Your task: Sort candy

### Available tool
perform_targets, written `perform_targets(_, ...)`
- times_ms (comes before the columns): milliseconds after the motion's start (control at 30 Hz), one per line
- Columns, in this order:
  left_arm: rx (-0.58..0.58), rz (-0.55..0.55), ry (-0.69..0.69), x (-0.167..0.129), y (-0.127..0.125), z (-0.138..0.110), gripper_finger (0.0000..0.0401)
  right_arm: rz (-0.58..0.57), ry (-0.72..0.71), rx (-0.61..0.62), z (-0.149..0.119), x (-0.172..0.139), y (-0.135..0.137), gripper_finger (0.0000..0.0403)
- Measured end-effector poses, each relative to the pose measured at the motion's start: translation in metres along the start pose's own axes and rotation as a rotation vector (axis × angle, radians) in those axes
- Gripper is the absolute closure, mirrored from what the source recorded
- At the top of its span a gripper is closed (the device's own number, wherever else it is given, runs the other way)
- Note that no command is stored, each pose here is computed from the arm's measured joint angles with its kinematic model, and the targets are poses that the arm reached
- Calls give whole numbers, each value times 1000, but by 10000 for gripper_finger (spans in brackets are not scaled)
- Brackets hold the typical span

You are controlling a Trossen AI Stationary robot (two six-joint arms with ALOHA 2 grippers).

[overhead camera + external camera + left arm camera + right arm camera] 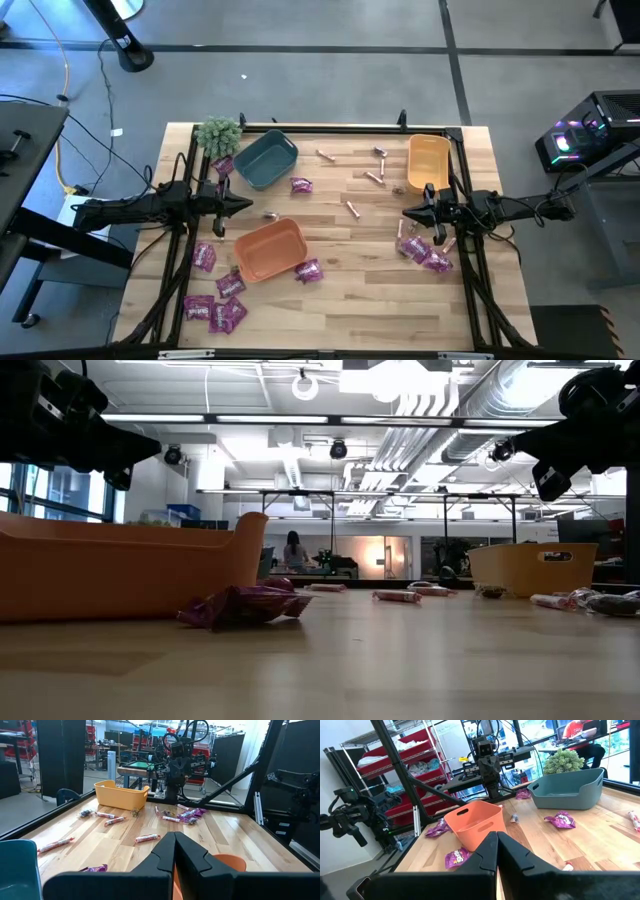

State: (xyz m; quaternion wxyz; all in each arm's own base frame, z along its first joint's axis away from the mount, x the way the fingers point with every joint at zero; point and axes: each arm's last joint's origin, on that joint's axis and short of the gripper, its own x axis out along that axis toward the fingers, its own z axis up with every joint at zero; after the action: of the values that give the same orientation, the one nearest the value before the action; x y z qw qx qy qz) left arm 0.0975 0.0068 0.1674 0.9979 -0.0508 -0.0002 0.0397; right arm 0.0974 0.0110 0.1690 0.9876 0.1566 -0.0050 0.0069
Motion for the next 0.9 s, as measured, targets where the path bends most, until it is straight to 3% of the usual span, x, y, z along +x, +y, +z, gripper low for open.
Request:
perform_targets(100, 0, 0, 0, 0, 0, 0, 401, -6, -3, -11, 0, 0, 0, 402)
perform_targets(200, 0, 0, 0, 0, 0, 0, 401, -90, -68, -44, 5, 0, -2, 402)
perform_targets(400, 0, 0, 0, 0, 0, 0, 401, -197, -587, 458, 43, -12, -1, 402)
perform_targets(467, 0, 0, 0, 0, 0, 0, 401, -184, -685, 545, 50, -16, 0, 402)
perform_targets(533, 0, 0, 1, 0, 0, 0, 401, -63, -703, 559, 57, -16, 4, 402)
perform_targets(633, 0, 0, 0, 0, 0, 0, 401, 253, -502, 473, 75, -9, 23, 402)
perform_targets(667, 0, 0, 1, 0, 0, 0, 401, 308, -399, 475, 81, -4, 28, 402)
perform_targets(767, 0, 0, 0, 0, 0, 0, 401, 265, 1, 473, 89, 15, 42, 402)
perform_targets(900, 0, 0, 0, 0, 0, 0, 401, 68, 614, 368, 76, 33, 53, 402)
